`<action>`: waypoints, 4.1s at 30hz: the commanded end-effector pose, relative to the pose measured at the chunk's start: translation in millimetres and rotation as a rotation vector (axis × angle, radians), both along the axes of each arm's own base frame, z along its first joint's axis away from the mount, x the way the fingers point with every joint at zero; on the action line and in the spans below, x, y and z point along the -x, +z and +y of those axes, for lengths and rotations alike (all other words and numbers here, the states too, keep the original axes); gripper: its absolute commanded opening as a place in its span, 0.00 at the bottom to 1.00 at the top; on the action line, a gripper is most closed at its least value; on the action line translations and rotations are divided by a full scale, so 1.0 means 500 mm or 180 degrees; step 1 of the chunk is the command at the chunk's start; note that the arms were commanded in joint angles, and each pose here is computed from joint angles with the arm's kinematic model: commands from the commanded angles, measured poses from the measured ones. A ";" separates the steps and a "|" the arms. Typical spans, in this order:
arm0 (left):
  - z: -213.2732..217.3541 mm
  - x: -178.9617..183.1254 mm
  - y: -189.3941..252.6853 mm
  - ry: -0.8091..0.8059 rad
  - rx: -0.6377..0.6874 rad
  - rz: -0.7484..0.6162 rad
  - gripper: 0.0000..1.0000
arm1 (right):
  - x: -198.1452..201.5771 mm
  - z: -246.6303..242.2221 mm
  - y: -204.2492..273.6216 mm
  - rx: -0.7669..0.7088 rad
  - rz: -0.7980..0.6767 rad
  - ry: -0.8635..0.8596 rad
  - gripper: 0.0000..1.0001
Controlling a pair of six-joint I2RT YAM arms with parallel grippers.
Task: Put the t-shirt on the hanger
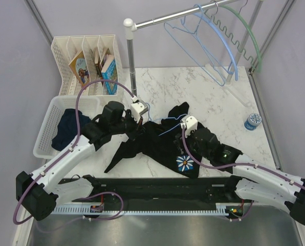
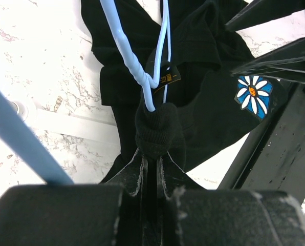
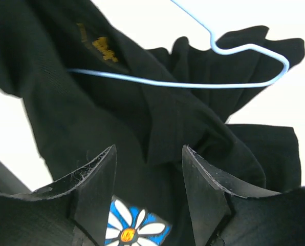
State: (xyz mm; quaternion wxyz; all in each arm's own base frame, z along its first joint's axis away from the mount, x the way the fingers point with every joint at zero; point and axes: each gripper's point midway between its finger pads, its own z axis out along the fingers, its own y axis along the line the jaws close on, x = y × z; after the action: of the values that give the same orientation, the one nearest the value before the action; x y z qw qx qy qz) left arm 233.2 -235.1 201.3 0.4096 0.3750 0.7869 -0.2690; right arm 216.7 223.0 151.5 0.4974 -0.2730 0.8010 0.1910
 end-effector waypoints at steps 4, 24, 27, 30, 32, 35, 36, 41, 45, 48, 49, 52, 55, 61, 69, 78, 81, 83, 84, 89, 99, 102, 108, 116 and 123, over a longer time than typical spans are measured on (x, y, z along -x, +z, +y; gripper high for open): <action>-0.016 -0.019 0.082 0.0054 0.0319 -0.0270 0.02 | -0.076 0.009 0.016 -0.0035 -0.0321 -0.0546 0.58; 0.010 0.011 0.093 0.0023 0.0366 -0.0304 0.02 | -0.107 -0.076 -0.050 0.0585 -0.0399 -0.0659 0.11; 0.019 0.019 0.095 0.0020 0.0401 -0.0257 0.02 | -0.122 -0.099 -0.043 0.0559 -0.0354 -0.0729 0.00; 0.020 0.041 0.099 -0.0077 0.0489 -0.0238 0.02 | -0.143 -0.124 -0.037 0.0497 -0.0255 -0.0809 0.00; 0.021 0.055 0.095 -0.0227 0.0469 -0.0293 0.02 | -0.158 -0.142 -0.031 0.0440 -0.0232 -0.0859 0.00; 0.028 0.079 0.086 -0.0524 0.0365 -0.0542 0.02 | -0.156 -0.147 -0.034 0.0380 -0.0101 -0.0780 0.00; 0.033 0.087 0.082 -0.0587 0.0330 -0.0619 0.02 | -0.157 -0.144 -0.029 0.0338 -0.0090 -0.0736 0.00; 0.057 0.086 0.043 -0.0822 -0.0094 -0.0901 0.02 | -0.166 -0.146 -0.013 0.0211 -0.0029 -0.0652 0.00; 0.078 0.066 0.021 -0.0787 -0.0401 -0.1017 0.02 | -0.166 -0.150 0.007 0.0212 -0.0026 -0.0589 0.00; 0.096 0.041 0.001 -0.0747 -0.0702 -0.1064 0.02 | -0.161 -0.149 0.020 0.0253 -0.0033 -0.0518 0.00; 0.097 0.036 -0.001 -0.0752 -0.0750 -0.1091 0.02 | -0.159 -0.148 0.027 0.0252 -0.0047 -0.0482 0.00; 0.096 0.019 0.003 -0.0791 -0.0890 -0.1176 0.02 | -0.148 -0.131 0.060 0.0165 -0.0088 -0.0295 0.00; 0.080 0.008 0.019 -0.0803 -0.0905 -0.1163 0.02 | -0.128 -0.106 0.098 0.0041 -0.0089 -0.0029 0.00; -0.010 0.044 0.078 -0.1149 -0.0505 -0.1081 0.02 | -0.067 -0.001 0.194 -0.0360 -0.0034 0.0636 0.00; -0.050 0.063 0.150 -0.1227 -0.0209 -0.1258 0.02 | 0.011 0.041 0.245 -0.0255 -0.0304 0.1294 0.00; -0.041 0.075 0.176 -0.1135 -0.0044 -0.1369 0.02 | 0.085 -0.002 0.276 -0.0005 -0.0854 0.1765 0.10; -0.043 0.075 0.189 -0.1124 0.0026 -0.1437 0.02 | 0.093 -0.002 0.272 0.0090 -0.0858 0.1904 0.19; -0.041 0.072 0.205 -0.1048 0.0078 -0.1493 0.02 | 0.111 0.000 0.282 0.0140 -0.0862 0.2102 0.30; -0.043 0.071 0.225 -0.0996 0.0188 -0.1564 0.02 | 0.114 0.001 0.288 0.0156 -0.0913 0.2173 0.41; -0.041 0.100 0.238 -0.1095 0.0440 -0.1776 0.02 | 0.090 -0.020 0.348 0.0282 -0.1170 0.1915 0.71; -0.059 0.103 0.246 -0.1323 0.0480 -0.1984 0.02 | 0.052 0.003 0.434 0.0560 -0.1298 0.2111 0.71; -0.061 0.100 0.253 -0.1304 0.0484 -0.1982 0.02 | 0.054 0.023 0.423 0.0622 -0.1132 0.2395 0.68; -0.063 0.102 0.259 -0.1338 0.0479 -0.1969 0.02 | 0.063 0.053 0.398 0.0688 -0.0947 0.2696 0.68; -0.067 0.104 0.258 -0.1404 0.0450 -0.1928 0.02 | 0.065 0.095 0.373 0.0769 -0.0868 0.2858 0.45; -0.070 0.102 0.259 -0.1412 0.0451 -0.1914 0.02 | 0.062 0.118 0.353 0.0847 -0.0809 0.2874 0.08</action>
State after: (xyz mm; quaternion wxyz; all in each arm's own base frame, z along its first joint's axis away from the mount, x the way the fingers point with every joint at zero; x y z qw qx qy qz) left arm 182.7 -262.8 287.1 0.5289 0.5672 0.5657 -0.2803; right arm 182.5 276.7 318.6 0.4081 -0.6762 0.5587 0.2531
